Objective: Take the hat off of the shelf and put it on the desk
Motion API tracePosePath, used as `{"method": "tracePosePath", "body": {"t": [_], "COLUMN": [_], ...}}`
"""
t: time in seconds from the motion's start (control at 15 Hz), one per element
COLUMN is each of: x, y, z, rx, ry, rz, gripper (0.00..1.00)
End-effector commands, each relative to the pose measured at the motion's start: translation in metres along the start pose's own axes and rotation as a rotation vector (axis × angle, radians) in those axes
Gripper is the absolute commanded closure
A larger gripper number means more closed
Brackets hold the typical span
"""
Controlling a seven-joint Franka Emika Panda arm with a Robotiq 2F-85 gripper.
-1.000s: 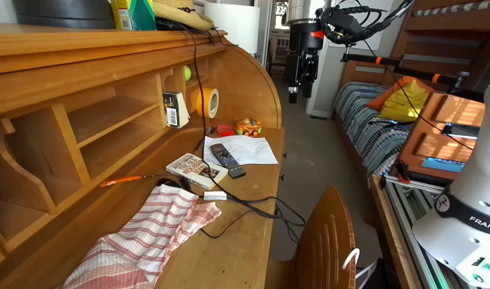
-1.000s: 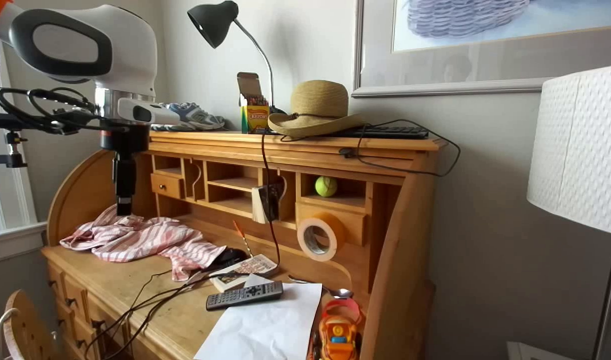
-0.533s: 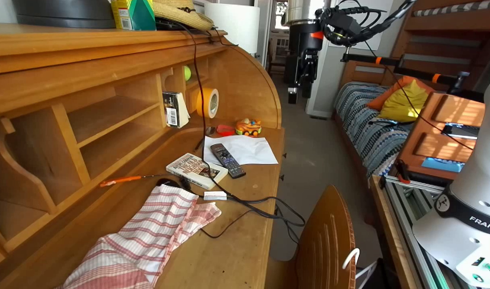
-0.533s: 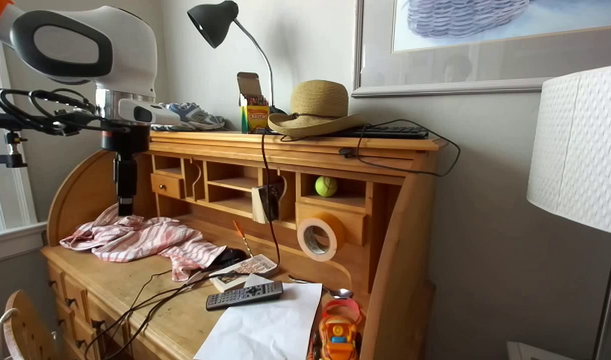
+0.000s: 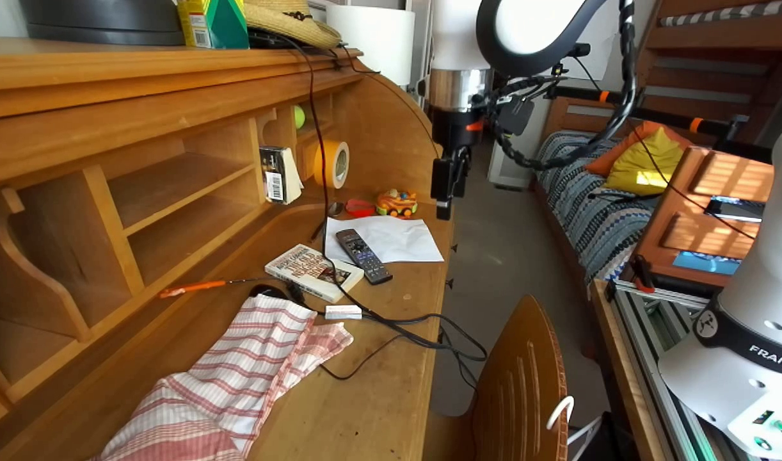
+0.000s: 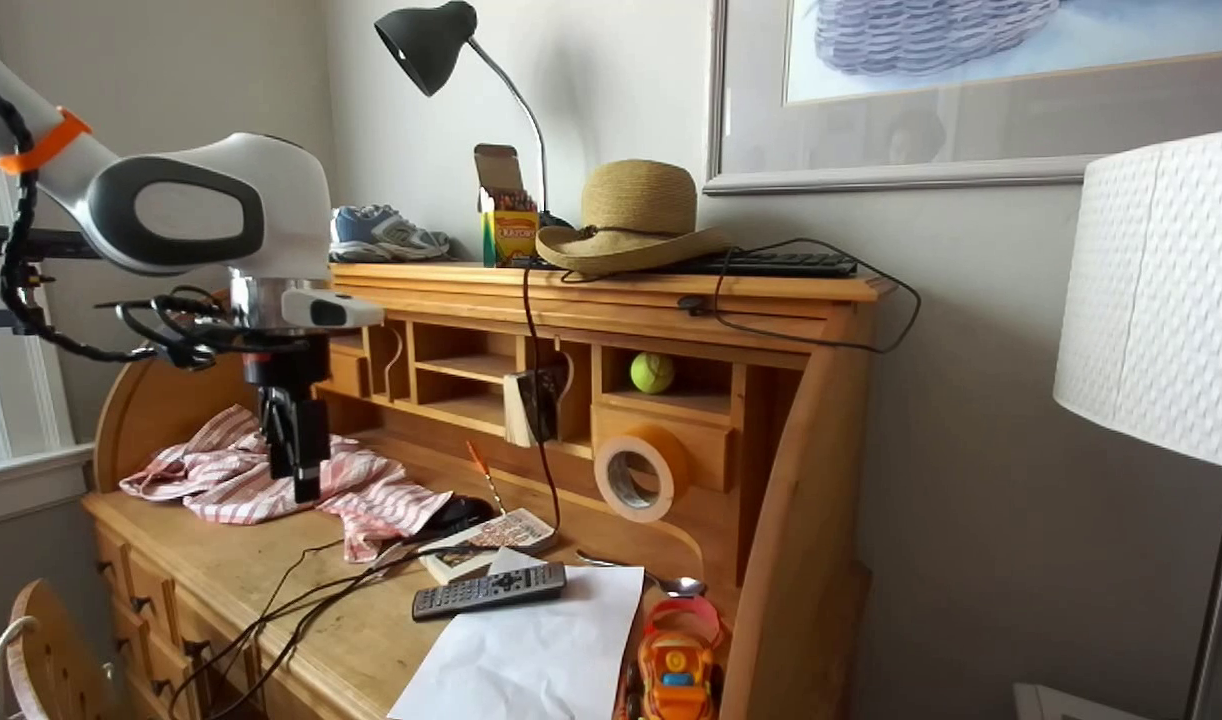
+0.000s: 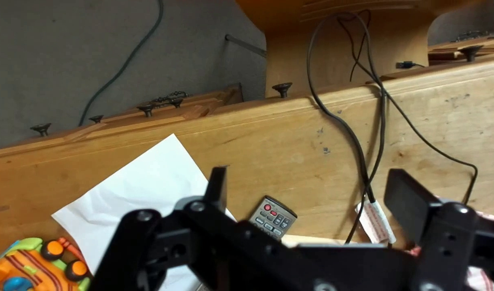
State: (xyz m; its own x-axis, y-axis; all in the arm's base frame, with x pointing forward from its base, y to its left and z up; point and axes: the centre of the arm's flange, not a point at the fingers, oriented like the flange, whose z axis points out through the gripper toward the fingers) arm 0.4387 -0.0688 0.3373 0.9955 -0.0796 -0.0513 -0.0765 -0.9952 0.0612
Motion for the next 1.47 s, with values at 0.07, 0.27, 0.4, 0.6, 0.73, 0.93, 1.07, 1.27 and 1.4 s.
{"method": "tracePosePath", "body": {"t": [0.07,0.27,0.4,0.6,0.73,0.93,1.07,1.27,1.4], "x": [0.020,0.028,0.036,0.051,0.059,0.052,0.056,0.062,0.070], "y": [-0.021,-0.031,-0.033,-0.033,-0.034,-0.033,-0.033,-0.040,-0.053], "z": [0.052,0.075,0.086,0.096,0.101,0.099,0.100,0.109,0.123], "rx": [-0.038,-0.002,-0.001,-0.021,-0.054,-0.037,-0.040,-0.077,-0.079], "ry": [-0.024,-0.103,-0.132,-0.152,-0.166,-0.147,-0.149,-0.155,-0.133], "rz": [-0.135,-0.234,-0.293,-0.336,-0.342,-0.335,-0.336,-0.328,-0.353], "gripper": [0.00,0.00,0.00,0.00,0.00,0.00,0.00,0.00,0.00]}}
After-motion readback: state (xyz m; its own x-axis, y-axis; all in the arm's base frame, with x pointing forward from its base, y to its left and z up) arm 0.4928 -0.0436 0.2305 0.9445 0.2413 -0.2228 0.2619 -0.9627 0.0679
